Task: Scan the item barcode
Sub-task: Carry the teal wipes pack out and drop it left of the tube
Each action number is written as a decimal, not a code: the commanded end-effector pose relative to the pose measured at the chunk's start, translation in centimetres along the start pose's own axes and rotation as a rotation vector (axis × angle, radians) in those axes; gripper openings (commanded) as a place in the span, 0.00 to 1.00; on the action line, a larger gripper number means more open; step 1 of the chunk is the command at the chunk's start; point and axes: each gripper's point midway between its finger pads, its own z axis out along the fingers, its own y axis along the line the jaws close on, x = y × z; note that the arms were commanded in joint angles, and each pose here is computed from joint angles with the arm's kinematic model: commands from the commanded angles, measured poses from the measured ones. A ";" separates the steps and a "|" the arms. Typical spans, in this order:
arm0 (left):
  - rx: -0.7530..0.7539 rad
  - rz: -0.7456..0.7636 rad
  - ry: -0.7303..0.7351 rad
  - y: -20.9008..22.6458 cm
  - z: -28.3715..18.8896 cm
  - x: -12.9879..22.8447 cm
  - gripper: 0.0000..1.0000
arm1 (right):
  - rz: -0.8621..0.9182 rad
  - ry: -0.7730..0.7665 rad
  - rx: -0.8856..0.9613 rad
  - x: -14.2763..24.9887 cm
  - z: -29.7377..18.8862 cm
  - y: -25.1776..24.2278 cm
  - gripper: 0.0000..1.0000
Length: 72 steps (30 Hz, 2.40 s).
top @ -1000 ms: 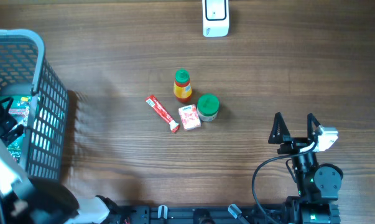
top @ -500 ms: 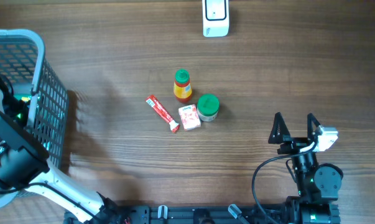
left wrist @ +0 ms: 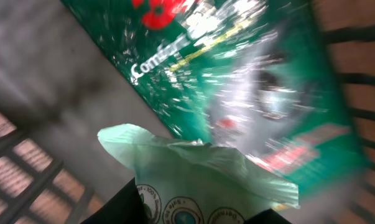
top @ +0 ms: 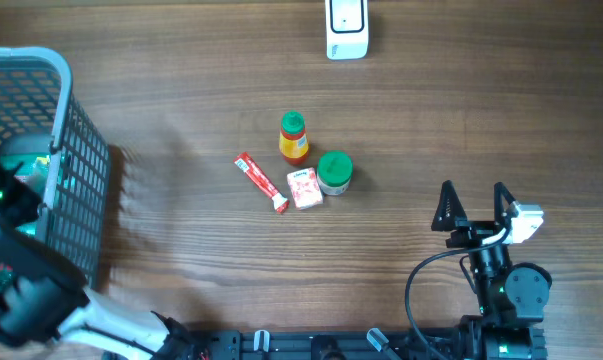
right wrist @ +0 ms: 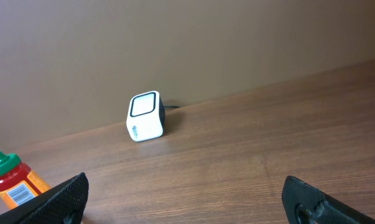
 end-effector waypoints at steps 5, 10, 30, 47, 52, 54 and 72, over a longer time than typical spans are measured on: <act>0.474 0.082 0.102 2.2 -16.3 -1.3 0.41 | 0.006 -0.005 0.006 -0.1 0.0 -0.1 1.00; 0.673 0.230 0.237 6.9 -23.2 2.2 0.41 | 0.006 -0.005 0.006 -0.1 0.0 -0.1 1.00; 0.044 1.331 0.048 23.8 -9.0 23.4 0.39 | 0.006 -0.005 0.006 -0.1 0.0 -0.1 1.00; -0.194 1.426 -0.138 26.5 4.1 23.1 0.49 | 0.006 -0.005 0.006 -0.1 0.0 -0.1 1.00; -0.179 1.414 -0.122 26.1 3.6 23.3 0.81 | 0.006 -0.005 0.006 -0.1 0.0 -0.1 1.00; -0.123 1.411 -0.082 25.0 1.8 24.1 0.90 | 0.006 -0.005 0.006 -0.1 0.0 -0.1 1.00; 0.634 0.840 -0.134 6.5 -22.9 8.0 1.00 | 0.006 -0.005 0.006 -0.1 0.0 -0.1 1.00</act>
